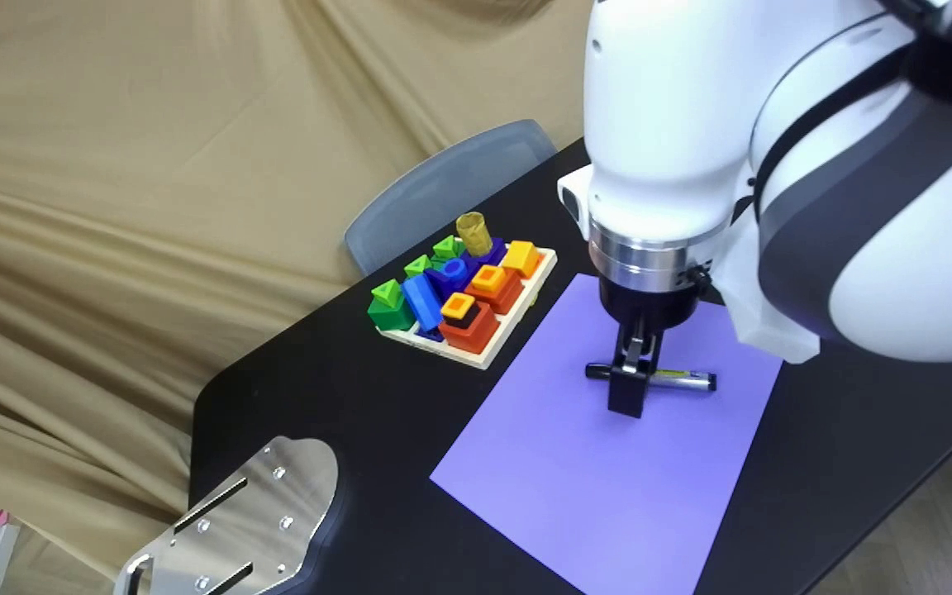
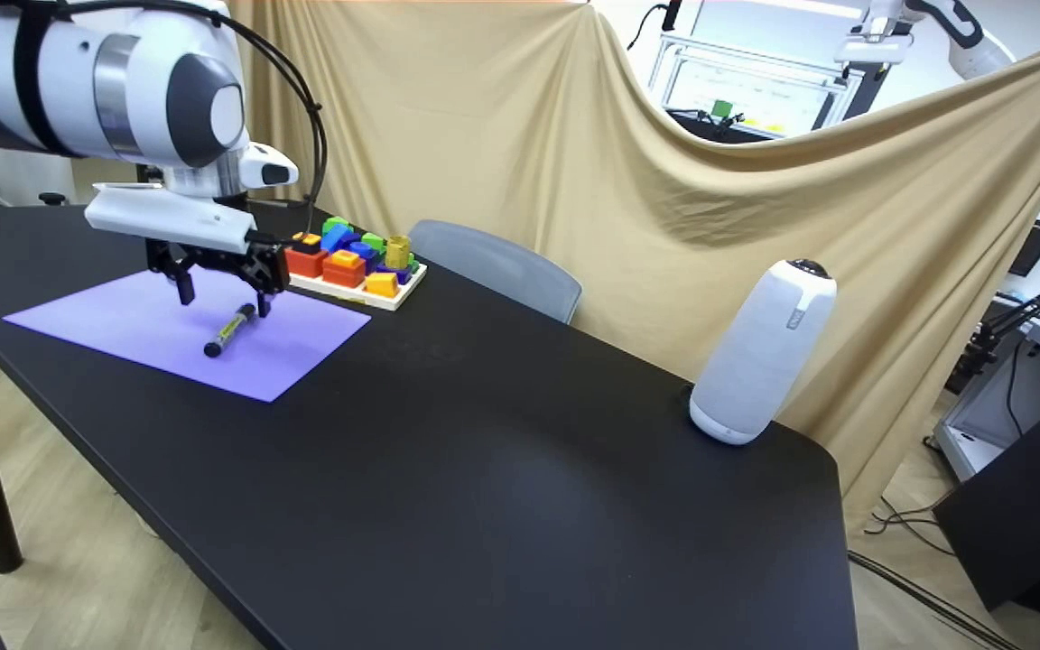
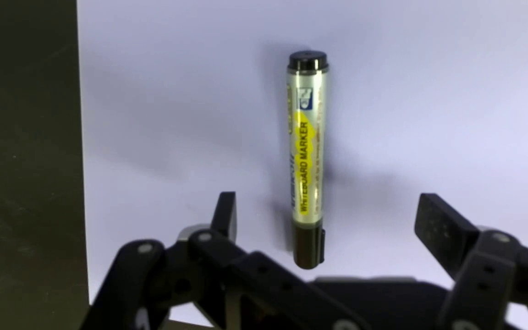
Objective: Remove the marker from the placemat on the table
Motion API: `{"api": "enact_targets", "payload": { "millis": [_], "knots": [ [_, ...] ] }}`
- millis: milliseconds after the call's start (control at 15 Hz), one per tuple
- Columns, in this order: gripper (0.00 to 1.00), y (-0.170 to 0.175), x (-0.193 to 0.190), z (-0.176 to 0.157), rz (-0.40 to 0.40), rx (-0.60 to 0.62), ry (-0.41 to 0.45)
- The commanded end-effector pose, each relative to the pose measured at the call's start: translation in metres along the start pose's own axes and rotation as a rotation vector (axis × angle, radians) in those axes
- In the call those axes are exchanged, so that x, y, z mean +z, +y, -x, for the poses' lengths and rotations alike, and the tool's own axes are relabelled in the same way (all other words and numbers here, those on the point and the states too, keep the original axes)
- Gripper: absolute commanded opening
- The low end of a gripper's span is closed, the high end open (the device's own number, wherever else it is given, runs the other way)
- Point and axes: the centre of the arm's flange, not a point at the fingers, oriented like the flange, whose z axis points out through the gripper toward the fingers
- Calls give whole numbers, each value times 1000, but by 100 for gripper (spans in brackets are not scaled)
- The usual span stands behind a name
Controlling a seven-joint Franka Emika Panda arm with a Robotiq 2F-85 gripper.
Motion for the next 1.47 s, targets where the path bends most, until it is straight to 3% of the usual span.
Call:
{"api": "enact_targets", "payload": {
  "millis": [0,667,733,1000,1400],
  "knots": [
    [74,1,15,-10,3,-17,5],
    [5,9,13,-12,14,-10,19],
    [1,10,9,-12,20,-6,24],
    [5,30,-19,-9,67,61,39],
    [5,99,-58,21,172,315,12]
  ]
}}
